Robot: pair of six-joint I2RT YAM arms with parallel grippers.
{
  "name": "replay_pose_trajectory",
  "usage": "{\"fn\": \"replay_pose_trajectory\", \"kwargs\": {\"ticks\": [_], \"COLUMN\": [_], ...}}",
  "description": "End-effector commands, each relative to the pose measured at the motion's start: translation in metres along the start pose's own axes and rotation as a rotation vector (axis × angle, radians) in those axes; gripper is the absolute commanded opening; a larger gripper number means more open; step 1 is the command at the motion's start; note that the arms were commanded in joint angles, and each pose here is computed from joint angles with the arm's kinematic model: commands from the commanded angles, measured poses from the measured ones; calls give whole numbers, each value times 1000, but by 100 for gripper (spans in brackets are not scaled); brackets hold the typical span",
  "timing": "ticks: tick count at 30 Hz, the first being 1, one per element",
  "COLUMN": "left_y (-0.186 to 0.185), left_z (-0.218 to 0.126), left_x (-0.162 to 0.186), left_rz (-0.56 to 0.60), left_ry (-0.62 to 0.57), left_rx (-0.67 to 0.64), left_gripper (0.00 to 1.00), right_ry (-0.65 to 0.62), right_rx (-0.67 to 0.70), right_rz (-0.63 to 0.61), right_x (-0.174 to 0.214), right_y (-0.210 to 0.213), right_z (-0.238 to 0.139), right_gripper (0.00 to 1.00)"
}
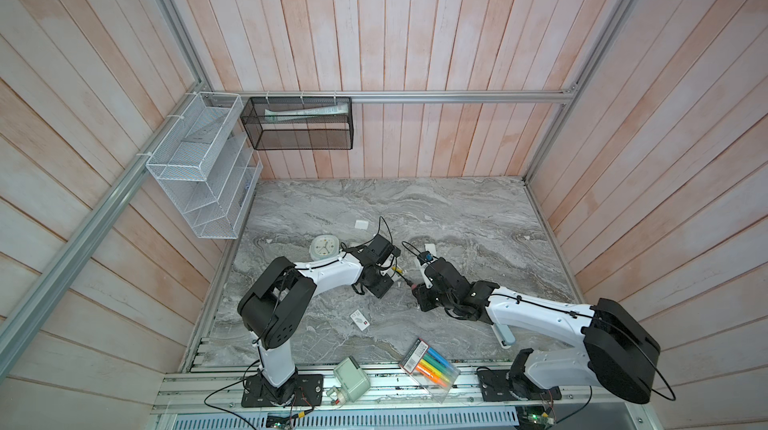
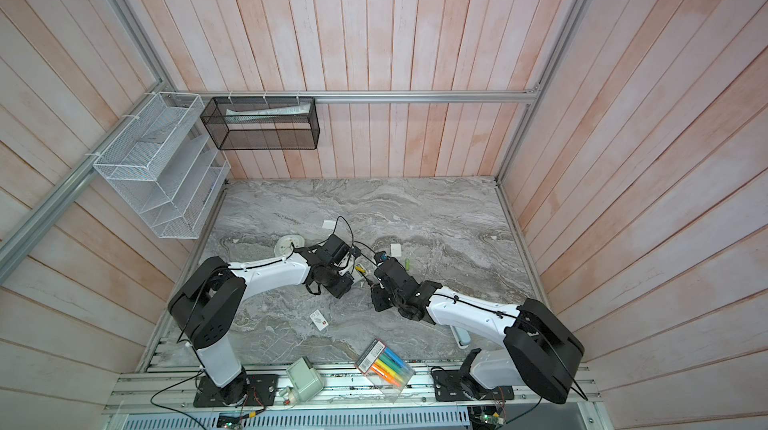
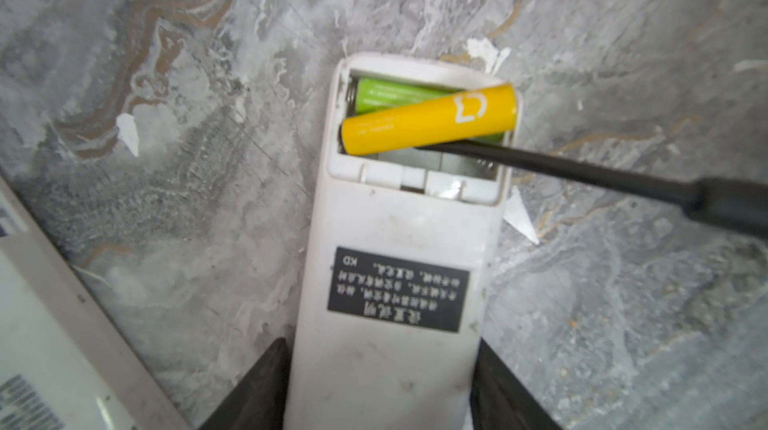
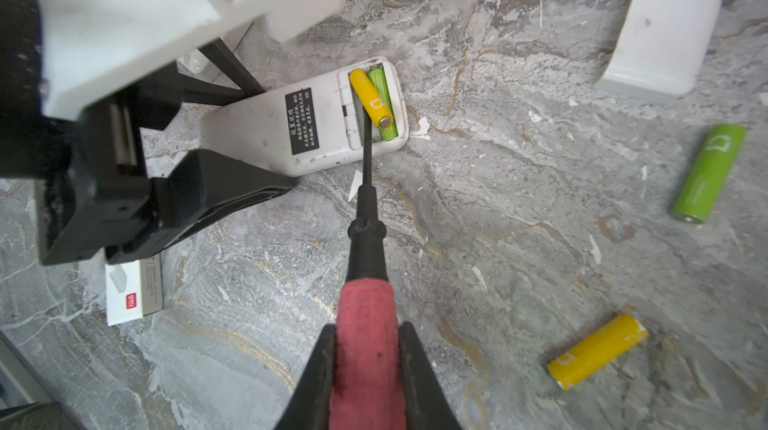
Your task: Unload the batteries from the remote control
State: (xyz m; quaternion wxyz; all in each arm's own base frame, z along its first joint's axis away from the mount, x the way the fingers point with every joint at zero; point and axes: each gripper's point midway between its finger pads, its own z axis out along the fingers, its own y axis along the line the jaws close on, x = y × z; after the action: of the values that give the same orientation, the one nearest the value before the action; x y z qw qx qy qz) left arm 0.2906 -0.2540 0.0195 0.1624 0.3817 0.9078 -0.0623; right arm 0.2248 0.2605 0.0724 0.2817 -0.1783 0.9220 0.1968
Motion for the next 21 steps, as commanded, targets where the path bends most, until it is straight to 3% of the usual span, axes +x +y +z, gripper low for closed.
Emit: {"fn": "replay_pose_trajectory", "kwargs": {"ticks": [1, 21], "left_y": [-1, -1], "left_z": [11, 13], "left_x": [20, 25], "left_rz": [10, 16], "left_ry": [76, 99], "left_rx": [-2, -10], "left_gripper": [66, 60], "right_ry": [-44, -129], "right_rx": [36, -4], "right_rz": [35, 101], "right_x": [-5, -14], "right_y": [-10, -16], "right_z": [4, -11], "right_gripper": [0, 0]}}
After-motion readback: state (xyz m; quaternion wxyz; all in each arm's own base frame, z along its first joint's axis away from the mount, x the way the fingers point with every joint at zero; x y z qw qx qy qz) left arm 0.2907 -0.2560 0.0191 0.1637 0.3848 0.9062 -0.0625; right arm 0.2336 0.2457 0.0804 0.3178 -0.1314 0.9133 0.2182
